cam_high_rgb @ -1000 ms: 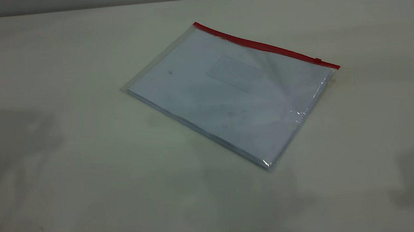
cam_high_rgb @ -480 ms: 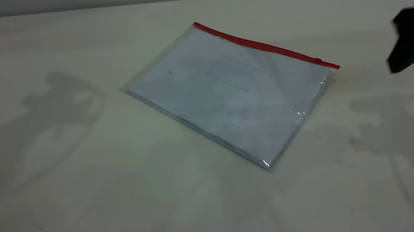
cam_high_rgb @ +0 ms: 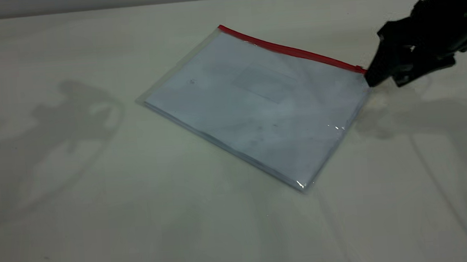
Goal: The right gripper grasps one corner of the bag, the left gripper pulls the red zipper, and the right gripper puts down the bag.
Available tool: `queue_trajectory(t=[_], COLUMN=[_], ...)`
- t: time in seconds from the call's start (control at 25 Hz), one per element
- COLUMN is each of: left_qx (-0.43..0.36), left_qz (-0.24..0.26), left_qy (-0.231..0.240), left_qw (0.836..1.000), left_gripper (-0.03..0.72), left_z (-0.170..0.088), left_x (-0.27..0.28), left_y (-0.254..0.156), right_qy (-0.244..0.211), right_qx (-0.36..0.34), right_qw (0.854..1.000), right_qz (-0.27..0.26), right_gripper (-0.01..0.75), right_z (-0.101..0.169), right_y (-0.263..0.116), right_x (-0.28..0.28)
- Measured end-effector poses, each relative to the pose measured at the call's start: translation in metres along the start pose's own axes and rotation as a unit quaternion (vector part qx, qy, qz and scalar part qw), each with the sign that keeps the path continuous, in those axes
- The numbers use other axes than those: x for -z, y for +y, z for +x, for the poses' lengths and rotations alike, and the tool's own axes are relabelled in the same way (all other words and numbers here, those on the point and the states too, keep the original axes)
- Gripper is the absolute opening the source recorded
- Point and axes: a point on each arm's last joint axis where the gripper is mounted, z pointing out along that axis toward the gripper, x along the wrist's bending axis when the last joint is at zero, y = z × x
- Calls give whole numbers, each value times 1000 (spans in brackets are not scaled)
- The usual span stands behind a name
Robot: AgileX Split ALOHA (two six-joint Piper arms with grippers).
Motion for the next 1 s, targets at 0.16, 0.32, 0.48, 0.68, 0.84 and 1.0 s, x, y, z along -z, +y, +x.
queue_trajectory(t=[0.16,0.32,0.48,0.68,0.84,1.0], left_qx=[0,5,13,29,33,29], left_qz=[0,-5,-10,-18,-21,-21], left_qy=[0,-1,-6,-17,-21,-25], left_qw=[1000,1000,1000,999,999,999], left_gripper=[496,496,496,496,496,496], left_z=[0,0,-1,-3,-4,-8], left_x=[0,0,0,0,0,-1], left_y=[0,1,2,3,4,5], right_qy=[37,58,72,91,111,126], right_qx=[-24,-49,-57,-67,-73,-76], right_qw=[999,996,994,991,987,982], right_qz=[-23,-43,-52,-69,-92,-116], right_gripper=[556,556,556,556,556,552], right_z=[-25,-47,-53,-56,-57,-58], right_y=[0,-8,-16,-23,-26,-25], right_x=[-10,-21,-39,-56,-66,-71])
